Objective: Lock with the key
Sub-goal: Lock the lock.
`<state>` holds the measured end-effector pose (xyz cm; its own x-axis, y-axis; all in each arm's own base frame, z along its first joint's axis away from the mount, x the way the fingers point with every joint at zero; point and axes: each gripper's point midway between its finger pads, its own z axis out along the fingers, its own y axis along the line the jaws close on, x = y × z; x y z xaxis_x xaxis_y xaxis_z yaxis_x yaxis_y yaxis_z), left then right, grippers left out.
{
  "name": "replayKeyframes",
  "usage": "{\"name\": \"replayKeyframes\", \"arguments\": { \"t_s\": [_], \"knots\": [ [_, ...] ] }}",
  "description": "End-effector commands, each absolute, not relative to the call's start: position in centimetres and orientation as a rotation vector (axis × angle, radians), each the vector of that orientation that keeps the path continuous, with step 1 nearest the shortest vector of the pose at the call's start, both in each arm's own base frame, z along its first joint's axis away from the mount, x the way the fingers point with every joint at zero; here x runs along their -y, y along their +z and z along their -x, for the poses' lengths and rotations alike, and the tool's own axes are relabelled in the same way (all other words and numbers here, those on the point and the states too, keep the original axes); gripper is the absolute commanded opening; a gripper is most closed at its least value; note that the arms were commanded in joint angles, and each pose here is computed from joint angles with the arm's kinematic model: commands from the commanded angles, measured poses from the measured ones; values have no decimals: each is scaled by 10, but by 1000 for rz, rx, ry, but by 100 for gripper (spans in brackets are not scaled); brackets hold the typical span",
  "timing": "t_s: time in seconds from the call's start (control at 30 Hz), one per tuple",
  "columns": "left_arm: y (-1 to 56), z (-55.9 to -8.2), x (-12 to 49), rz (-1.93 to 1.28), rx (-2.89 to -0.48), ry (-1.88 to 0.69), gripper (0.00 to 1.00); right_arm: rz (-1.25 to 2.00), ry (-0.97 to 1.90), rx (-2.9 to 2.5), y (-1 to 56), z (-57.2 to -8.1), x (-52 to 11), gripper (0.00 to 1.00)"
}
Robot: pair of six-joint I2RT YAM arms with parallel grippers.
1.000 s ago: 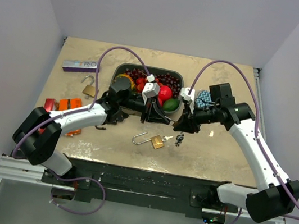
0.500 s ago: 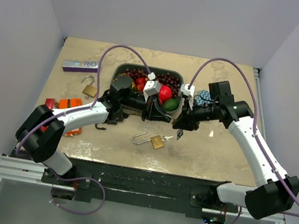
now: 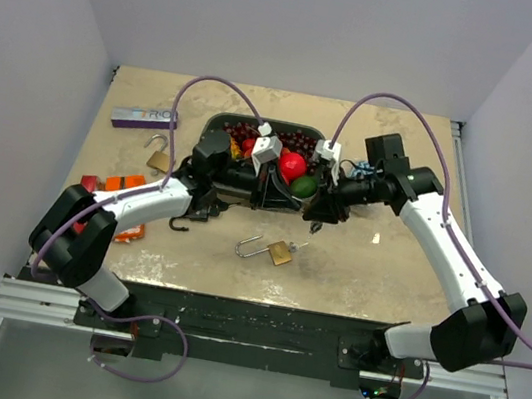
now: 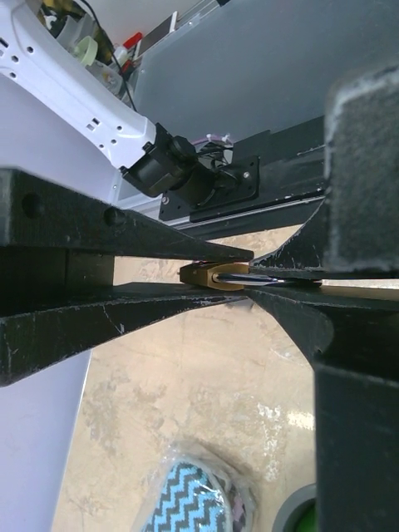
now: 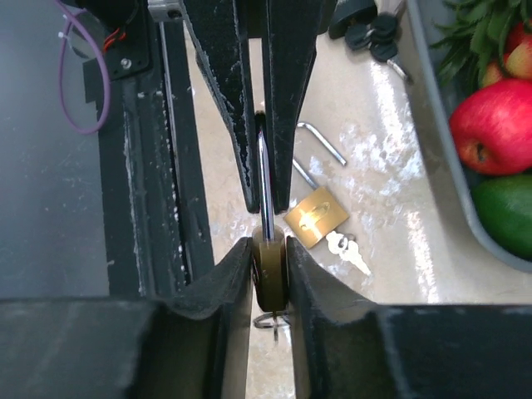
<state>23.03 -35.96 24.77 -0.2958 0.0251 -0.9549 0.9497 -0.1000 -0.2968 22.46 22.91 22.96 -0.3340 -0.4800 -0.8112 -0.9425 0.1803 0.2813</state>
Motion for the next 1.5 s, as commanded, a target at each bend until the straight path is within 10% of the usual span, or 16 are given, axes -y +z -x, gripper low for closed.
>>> {"name": "replayKeyframes", "arguments": {
  "t_s": [0.0, 0.17, 0.97, 1.37, 1.47],
  "knots": [
    [282, -236, 354, -1118, -1279, -1472, 0, 1430, 1062, -1623, 272, -234, -252, 39],
    [292, -255, 334, -1086, -1298, -1415, 0, 1313, 984, -1684, 278, -246, -228, 62],
    [305, -241, 339, -1126, -1278, -1384, 0, 1361, 954, -1671, 278, -242, -209, 56],
    [307, -240, 340, -1127, -1266, -1381, 0, 1420, 947, -1658, 273, -234, -210, 1],
    [305, -243, 338, -1117, -1276, -1376, 0, 1424, 938, -1668, 272, -233, -208, 0]
  ]
}}
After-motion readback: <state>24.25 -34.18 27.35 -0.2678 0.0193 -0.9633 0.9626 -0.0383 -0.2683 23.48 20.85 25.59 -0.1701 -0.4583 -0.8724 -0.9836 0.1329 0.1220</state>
